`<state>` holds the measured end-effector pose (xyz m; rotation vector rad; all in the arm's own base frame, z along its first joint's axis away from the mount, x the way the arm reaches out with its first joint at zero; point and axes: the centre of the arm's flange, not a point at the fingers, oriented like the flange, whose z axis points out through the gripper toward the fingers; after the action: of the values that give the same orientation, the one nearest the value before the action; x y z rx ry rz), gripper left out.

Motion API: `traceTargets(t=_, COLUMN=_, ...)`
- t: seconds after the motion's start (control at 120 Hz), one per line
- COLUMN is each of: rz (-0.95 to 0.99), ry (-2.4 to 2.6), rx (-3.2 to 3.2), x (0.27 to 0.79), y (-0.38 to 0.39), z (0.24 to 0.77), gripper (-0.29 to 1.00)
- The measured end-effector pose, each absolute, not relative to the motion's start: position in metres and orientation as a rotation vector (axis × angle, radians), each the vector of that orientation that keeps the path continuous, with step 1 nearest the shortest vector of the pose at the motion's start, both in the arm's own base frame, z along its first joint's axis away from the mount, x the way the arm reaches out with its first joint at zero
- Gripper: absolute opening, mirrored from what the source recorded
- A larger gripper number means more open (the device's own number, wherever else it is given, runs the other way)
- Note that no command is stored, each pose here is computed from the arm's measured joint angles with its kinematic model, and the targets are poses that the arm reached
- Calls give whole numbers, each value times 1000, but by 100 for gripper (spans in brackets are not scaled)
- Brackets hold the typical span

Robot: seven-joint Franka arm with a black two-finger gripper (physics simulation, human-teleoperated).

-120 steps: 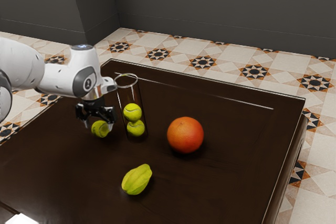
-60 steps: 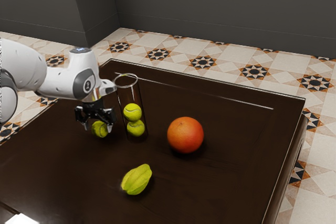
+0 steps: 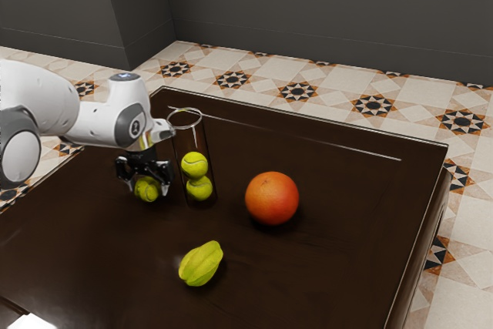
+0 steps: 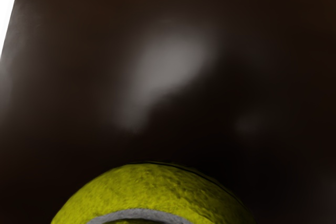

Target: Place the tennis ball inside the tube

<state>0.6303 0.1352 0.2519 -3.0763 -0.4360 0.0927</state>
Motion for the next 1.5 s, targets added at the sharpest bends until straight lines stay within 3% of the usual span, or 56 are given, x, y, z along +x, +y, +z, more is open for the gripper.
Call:
traceTargets(t=0.317, rz=101, ry=-453, rx=-3104, x=626, y=135, z=250, gripper=70)
traceTargets(t=0.567, rz=105, ry=-435, rx=-3104, x=625, y=135, z=250, gripper=47)
traceTargets(t=0.775, rz=98, ry=-426, rx=-3102, x=625, y=135, z=253, gripper=44)
traceTargets(t=1.283, rz=-237, ry=-321, rx=-3041, x=638, y=112, z=496, gripper=40)
traceTargets(t=1.5, rz=-189, ry=-269, rx=-3044, x=641, y=60, z=522, gripper=41)
